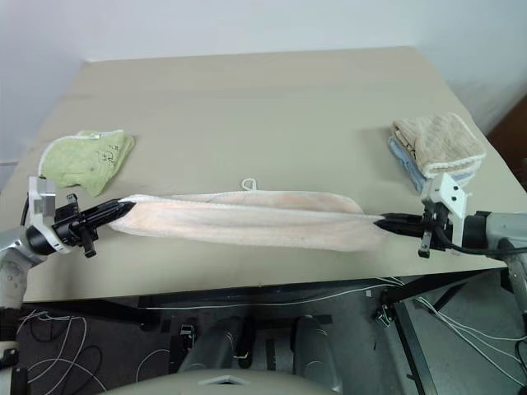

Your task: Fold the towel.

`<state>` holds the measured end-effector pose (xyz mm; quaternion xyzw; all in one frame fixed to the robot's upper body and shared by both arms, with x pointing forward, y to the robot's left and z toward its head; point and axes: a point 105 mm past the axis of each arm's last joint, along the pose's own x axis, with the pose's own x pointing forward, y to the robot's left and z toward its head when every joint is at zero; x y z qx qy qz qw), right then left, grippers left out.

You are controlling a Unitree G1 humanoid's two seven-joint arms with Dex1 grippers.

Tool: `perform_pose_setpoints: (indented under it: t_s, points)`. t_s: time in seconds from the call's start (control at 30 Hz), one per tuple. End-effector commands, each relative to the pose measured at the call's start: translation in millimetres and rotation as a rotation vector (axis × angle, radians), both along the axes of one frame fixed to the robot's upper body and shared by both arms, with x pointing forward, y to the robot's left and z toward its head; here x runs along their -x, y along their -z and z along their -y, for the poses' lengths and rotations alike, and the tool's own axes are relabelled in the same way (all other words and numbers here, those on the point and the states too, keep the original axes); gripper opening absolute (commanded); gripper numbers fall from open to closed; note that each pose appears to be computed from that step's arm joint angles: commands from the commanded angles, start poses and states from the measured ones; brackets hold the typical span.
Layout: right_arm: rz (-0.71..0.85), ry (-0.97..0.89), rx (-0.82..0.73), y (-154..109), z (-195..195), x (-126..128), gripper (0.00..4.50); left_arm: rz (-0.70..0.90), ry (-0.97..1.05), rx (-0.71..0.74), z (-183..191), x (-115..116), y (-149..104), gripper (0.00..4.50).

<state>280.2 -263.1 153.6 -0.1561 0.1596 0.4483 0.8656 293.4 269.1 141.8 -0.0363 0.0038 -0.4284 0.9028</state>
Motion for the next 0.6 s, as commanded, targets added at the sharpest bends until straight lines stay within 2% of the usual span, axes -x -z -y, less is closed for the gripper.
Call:
perform_pose_setpoints:
  t_s: [0.03, 0.2, 0.37, 0.47, 0.6]
  points:
    - [0.039, 0.013, 0.012, -1, 0, -16, 0.0, 0.012, -0.03, -0.011, -3, -12, 1, 0.01]
    - [0.08, 0.028, 0.013, 7, -5, -45, 0.0, 0.002, -0.049, 0.009, -3, -26, 4, 0.01]
    - [0.089, -0.008, 0.002, 9, -17, -55, 0.0, -0.03, -0.024, 0.0, 0, -26, 14, 0.01]
    - [0.079, -0.016, -0.009, 11, -21, -56, 0.0, -0.049, -0.006, -0.001, 4, -25, 17, 0.67]
    - [0.074, -0.022, -0.071, 4, -27, -57, 1.01, -0.049, -0.02, 0.003, 3, -26, 16, 1.99]
